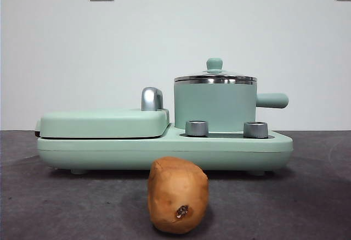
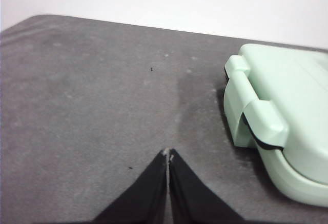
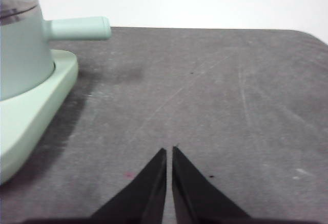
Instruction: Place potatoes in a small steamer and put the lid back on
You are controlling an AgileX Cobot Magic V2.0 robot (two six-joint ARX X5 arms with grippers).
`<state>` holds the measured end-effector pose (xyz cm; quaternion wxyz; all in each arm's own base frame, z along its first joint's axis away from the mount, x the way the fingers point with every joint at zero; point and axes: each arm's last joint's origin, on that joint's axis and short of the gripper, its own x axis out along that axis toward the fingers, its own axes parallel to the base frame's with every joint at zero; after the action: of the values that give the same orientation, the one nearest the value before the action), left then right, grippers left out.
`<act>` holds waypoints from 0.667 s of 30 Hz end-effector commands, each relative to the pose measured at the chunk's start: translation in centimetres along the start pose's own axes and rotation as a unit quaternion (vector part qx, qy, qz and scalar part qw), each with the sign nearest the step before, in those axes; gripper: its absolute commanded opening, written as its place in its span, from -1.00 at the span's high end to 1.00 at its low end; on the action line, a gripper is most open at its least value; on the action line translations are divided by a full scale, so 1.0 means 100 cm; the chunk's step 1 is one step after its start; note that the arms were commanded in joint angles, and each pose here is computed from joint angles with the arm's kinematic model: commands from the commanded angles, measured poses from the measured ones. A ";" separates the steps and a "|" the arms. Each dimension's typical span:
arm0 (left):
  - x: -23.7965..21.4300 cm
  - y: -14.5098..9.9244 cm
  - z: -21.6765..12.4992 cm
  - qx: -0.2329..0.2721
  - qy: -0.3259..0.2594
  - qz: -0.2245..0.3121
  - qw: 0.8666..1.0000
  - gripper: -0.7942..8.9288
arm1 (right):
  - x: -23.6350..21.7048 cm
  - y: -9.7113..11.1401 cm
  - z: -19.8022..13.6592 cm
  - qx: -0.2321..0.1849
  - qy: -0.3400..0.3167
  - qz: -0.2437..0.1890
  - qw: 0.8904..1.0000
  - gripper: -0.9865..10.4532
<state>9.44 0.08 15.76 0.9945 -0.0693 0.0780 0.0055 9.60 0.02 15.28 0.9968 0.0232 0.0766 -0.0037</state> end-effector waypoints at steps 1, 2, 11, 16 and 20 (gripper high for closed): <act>0.001 -0.001 -0.002 -0.061 0.004 -0.018 0.998 0.83 | 0.000 0.001 0.002 0.063 -0.014 0.011 0.998 0.80; 0.001 -0.002 -0.001 -0.075 0.007 -0.034 0.997 0.83 | 0.000 0.001 0.003 0.082 -0.021 0.019 0.996 0.80; -0.008 -0.010 0.029 -0.128 0.036 -0.090 0.987 0.82 | -0.016 0.005 0.045 0.203 -0.028 0.054 0.977 0.81; -0.015 -0.017 0.068 -0.128 0.053 -0.118 0.983 0.82 | -0.031 0.010 0.087 0.202 0.014 0.099 0.974 0.81; -0.016 -0.023 0.098 -0.116 0.068 -0.142 0.981 0.82 | -0.038 0.015 0.119 0.186 0.061 0.156 0.968 0.81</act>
<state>9.42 -0.77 24.97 0.9608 -0.2047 0.1416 -0.1222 7.78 0.90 26.88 0.9562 0.2279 0.1329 0.1267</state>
